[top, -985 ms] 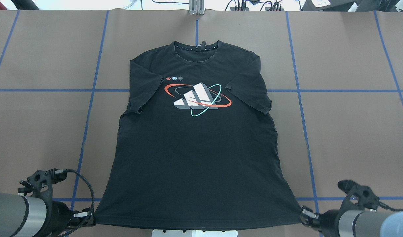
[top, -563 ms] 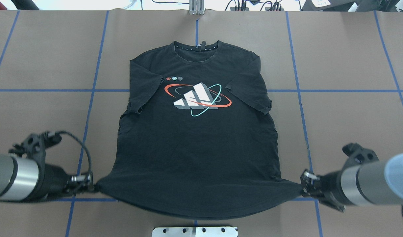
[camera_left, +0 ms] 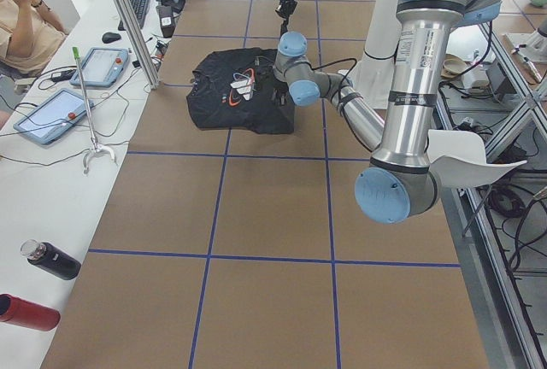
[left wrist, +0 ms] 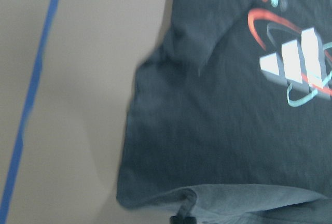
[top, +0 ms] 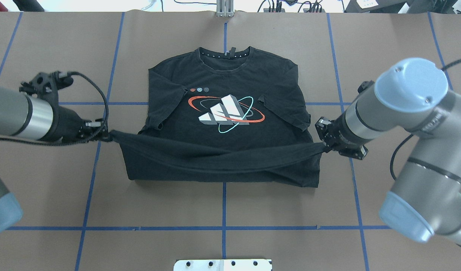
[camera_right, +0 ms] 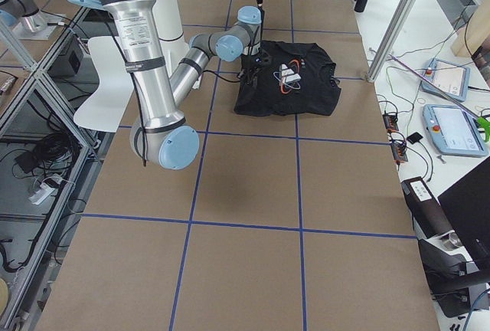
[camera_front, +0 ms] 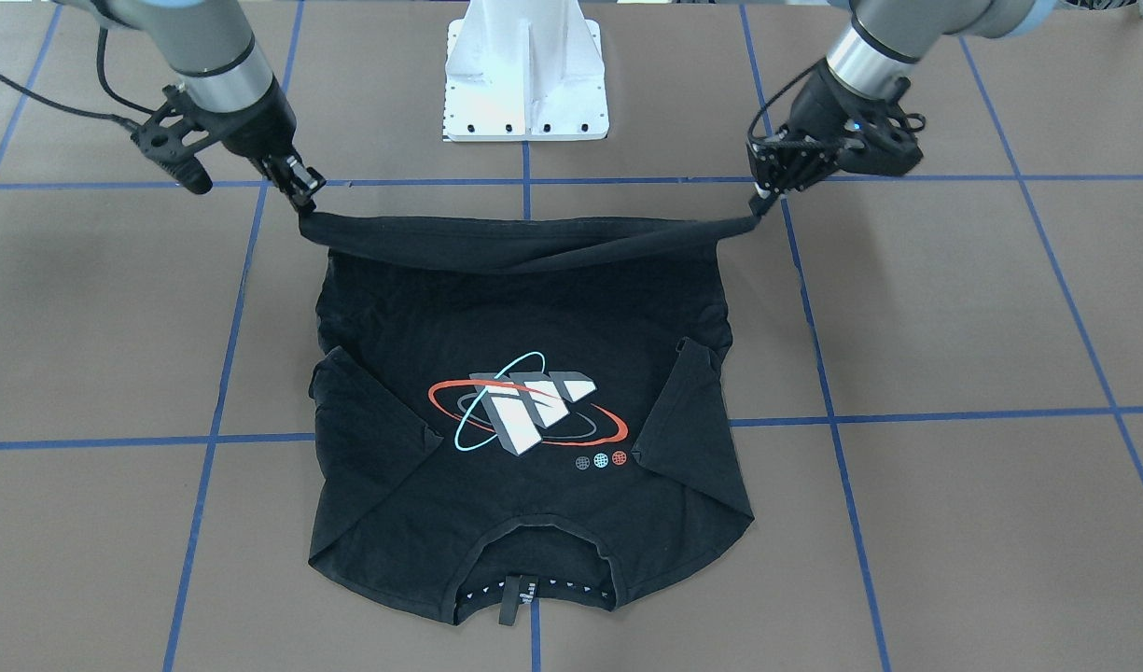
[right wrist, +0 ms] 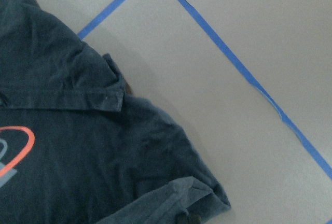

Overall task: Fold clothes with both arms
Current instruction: 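Lift both hem corners and fold them up toward the collar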

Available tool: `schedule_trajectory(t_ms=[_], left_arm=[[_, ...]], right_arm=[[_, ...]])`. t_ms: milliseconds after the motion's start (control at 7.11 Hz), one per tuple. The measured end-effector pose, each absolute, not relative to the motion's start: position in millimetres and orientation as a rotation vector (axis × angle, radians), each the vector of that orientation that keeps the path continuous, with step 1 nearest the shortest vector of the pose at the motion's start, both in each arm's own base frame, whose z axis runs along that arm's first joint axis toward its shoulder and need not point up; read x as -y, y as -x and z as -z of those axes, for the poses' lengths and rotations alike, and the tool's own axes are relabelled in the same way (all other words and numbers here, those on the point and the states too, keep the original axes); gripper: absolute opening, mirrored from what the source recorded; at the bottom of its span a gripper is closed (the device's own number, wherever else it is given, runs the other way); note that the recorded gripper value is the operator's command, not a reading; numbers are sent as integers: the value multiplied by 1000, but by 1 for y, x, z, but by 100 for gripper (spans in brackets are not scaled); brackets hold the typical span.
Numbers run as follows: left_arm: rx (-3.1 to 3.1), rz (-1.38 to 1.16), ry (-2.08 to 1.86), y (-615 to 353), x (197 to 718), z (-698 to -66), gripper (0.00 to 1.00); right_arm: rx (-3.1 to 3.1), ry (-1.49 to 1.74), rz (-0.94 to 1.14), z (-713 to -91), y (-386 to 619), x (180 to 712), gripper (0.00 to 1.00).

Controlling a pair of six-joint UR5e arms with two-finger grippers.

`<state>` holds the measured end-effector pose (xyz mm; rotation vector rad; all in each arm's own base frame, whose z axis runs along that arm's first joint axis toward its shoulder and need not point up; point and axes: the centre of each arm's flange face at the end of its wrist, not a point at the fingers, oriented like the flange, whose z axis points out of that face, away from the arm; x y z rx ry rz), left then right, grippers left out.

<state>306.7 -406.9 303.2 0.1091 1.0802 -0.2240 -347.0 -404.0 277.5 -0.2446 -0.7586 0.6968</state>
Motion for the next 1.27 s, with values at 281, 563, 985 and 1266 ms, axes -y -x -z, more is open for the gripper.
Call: schedule_trajectory(t_ms=[281,563,985,1266], left_arm=[[-1047,244,-168,-302,456,-310,0],[-1037,278,-190,-309,497,-303,0],[-983,338,-219,-336,560,-314,0],[-973,365,-260,-358,599,-348,0]], right_arm=[[721,192,-700,-289,337,464,0],[697,156,-699,-286,340,523,0],[683,116,-678,-294,371,608,0],[690,83,-677,-316,400,653,0]])
